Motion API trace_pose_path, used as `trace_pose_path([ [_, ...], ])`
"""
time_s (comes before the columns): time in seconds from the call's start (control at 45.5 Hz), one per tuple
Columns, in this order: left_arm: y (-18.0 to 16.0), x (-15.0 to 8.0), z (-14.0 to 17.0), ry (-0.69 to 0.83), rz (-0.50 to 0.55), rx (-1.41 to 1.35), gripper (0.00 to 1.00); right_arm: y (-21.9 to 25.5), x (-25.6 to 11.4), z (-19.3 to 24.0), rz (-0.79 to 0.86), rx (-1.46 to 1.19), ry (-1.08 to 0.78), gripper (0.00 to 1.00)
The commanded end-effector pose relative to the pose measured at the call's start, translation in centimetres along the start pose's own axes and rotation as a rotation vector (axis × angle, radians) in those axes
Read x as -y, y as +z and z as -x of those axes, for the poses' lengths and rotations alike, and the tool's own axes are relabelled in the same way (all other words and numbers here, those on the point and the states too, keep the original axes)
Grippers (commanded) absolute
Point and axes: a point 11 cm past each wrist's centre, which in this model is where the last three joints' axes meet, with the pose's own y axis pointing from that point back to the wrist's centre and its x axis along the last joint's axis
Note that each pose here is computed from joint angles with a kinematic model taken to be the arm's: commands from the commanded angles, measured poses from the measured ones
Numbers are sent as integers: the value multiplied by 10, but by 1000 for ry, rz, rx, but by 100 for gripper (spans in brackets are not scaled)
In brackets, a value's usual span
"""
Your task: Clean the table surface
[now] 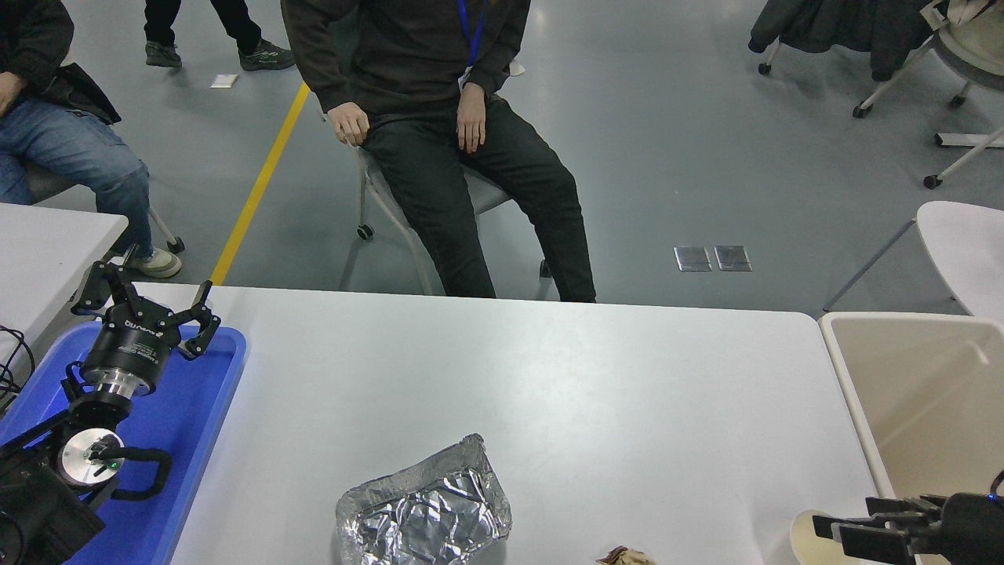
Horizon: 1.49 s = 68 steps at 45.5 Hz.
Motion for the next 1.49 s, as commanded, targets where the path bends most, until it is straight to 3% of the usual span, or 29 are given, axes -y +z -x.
trace_pose_path([
  [0.0,0,0,0,0,0,0,100,10,4,7,25,0,-3,100],
  [0.637,0,0,0,0,-1,0,100,12,24,23,18,-76,-3,96],
  [0.835,0,0,0,0,0,0,100,17,28,28,21,-118,2,73],
  [0.945,0,0,0,0,0,0,100,16,30,29,13,-140,-21,50],
  [1.011,0,0,0,0,0,0,100,15,30,30,10,-135,-28,18],
  [1.055,0,0,0,0,0,0,100,18,30,29,16,-134,-28,7],
  [1.165,0,0,0,0,0,0,100,21,29,22,27,-136,-15,0],
  [1.473,0,0,0,0,-1,0,100,20,27,9,10,-85,29,0],
])
